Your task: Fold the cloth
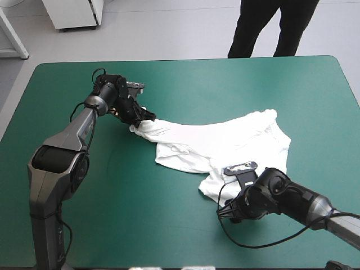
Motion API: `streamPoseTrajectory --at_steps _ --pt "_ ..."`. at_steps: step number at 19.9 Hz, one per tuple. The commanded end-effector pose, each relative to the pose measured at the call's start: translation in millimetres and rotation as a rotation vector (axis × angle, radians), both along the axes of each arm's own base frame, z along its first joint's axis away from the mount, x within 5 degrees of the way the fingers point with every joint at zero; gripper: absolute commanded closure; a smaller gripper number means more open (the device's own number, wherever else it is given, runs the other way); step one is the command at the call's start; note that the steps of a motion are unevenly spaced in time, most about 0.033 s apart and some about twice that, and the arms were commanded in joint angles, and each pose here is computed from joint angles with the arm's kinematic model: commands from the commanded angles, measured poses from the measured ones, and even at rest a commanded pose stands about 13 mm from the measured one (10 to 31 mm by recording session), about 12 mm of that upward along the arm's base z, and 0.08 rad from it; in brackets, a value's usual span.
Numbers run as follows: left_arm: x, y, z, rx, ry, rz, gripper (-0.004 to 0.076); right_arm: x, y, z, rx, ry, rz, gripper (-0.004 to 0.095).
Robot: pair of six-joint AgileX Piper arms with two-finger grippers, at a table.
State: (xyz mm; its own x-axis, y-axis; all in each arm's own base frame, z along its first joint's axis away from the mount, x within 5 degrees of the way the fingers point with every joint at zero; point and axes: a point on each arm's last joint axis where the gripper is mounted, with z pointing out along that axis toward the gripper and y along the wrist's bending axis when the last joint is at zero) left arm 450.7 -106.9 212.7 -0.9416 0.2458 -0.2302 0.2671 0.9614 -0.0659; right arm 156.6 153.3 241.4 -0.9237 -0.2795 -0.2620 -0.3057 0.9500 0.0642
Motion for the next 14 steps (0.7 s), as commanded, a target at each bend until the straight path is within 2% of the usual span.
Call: streamPoseTrajectory --at_steps 1,3,7,8,9,10,11,14 --pt "0 2 11 0.0 -0.036 0.0 0.0734 8 6 1 0.02 -0.061 0.017 0.0274" --pt "0 1 11 -0.001 -0.035 0.0 0.0734 14 13 -10 0.01 -0.049 0.024 0.0273" --pt "0 1 11 -0.011 -0.033 0.001 0.0734 19 20 -45 -0.06 0.049 0.014 0.0293" --pt "-1 0 11 -0.013 -0.031 0.001 0.0734 14 18 -60 -0.077 0.111 -0.013 0.0373" --pt "-1 0 11 -0.019 -0.028 0.0 0.0734 9 15 -69 -0.098 0.15 -0.031 0.0553" --pt "-1 -1 11 -0.024 -0.025 0.0 0.0734 6 12 -74 -0.111 0.171 -0.036 0.0691" --pt "-1 -1 11 -0.023 -0.026 -0.002 0.0734 2 8 -79 -0.125 0.187 -0.038 0.0931" --pt "-4 -1 13 -0.026 -0.004 -0.003 0.0734 0 6 -73 -0.125 0.19 -0.044 0.0925"
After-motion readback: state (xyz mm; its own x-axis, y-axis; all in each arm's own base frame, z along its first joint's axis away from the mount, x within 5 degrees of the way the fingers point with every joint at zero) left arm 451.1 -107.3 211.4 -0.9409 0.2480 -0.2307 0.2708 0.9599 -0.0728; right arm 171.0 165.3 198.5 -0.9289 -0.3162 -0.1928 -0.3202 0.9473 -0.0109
